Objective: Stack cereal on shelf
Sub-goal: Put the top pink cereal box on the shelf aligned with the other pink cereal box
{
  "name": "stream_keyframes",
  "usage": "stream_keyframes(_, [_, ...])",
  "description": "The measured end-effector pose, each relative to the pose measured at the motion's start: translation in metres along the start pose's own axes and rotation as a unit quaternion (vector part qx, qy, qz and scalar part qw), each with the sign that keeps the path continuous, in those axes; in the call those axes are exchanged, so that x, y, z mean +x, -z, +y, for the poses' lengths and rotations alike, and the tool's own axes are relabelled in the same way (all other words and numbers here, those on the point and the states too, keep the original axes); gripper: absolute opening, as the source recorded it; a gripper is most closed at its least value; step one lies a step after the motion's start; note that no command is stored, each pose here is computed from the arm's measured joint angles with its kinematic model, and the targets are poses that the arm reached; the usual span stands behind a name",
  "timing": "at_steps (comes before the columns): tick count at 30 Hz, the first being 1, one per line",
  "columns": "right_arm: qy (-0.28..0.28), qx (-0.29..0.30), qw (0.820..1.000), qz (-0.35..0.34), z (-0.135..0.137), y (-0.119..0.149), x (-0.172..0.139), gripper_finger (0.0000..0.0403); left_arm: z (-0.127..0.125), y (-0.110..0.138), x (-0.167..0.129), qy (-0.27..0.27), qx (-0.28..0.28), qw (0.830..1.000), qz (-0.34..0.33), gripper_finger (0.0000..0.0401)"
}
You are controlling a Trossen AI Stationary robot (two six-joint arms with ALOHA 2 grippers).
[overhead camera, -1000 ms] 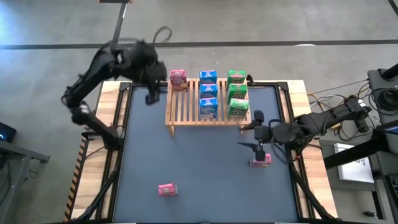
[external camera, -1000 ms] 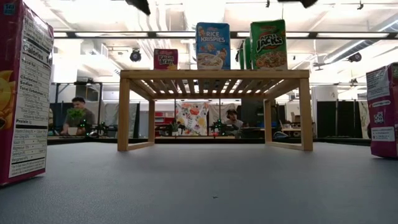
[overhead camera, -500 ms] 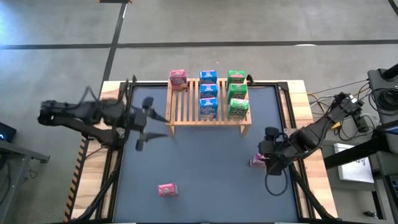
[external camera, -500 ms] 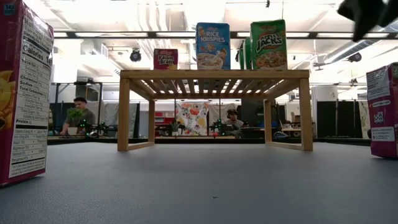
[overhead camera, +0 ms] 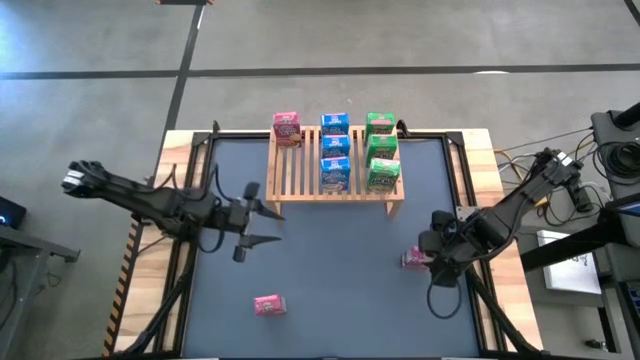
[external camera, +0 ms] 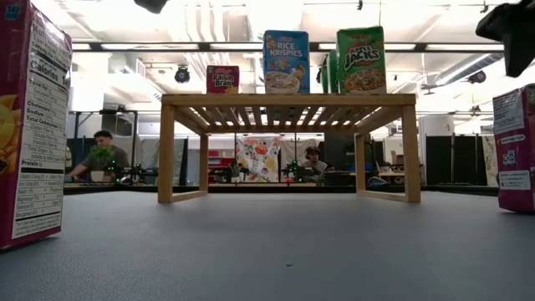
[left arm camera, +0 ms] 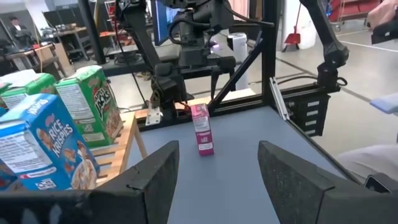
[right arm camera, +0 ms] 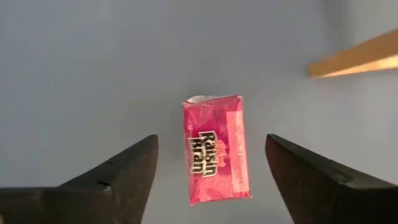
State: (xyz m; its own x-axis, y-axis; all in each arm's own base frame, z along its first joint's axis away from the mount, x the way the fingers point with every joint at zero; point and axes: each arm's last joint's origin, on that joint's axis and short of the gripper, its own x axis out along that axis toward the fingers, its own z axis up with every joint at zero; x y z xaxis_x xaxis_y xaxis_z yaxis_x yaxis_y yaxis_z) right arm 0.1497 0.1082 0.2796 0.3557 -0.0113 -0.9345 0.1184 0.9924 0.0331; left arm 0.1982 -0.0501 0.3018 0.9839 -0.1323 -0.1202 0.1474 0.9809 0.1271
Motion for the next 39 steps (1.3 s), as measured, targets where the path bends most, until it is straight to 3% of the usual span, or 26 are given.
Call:
stream_keyframes(7, [0.029,0.001,1.000,0.008,-0.004,0.007,0.014,0.0359,-0.002,0.007,0.010,0.001,0.000,1.000,0.000,0.0203])
stream_keyframes(17, [0.007,0.010,1.000,0.008,-0.003,0.019,0.047,0.0361,-0.006,0.018,0.030,0.003,-0.001,1.000,0.020,0.0203])
stream_keyframes(22, [0.009,0.017,1.000,0.011,-0.003,0.020,0.049,0.0317,-0.007,0.021,0.033,0.004,-0.020,0.999,0.027,0.0203])
stream_keyframes(31, [0.001,0.003,1.000,0.002,-0.001,0.015,0.042,0.0194,-0.007,0.022,0.035,0.003,-0.033,0.999,0.027,0.0203])
stream_keyframes(39, [-0.041,-0.017,0.997,-0.060,0.009,-0.009,0.005,0.0135,-0.007,0.022,0.035,0.003,-0.037,0.999,0.027,0.0203])
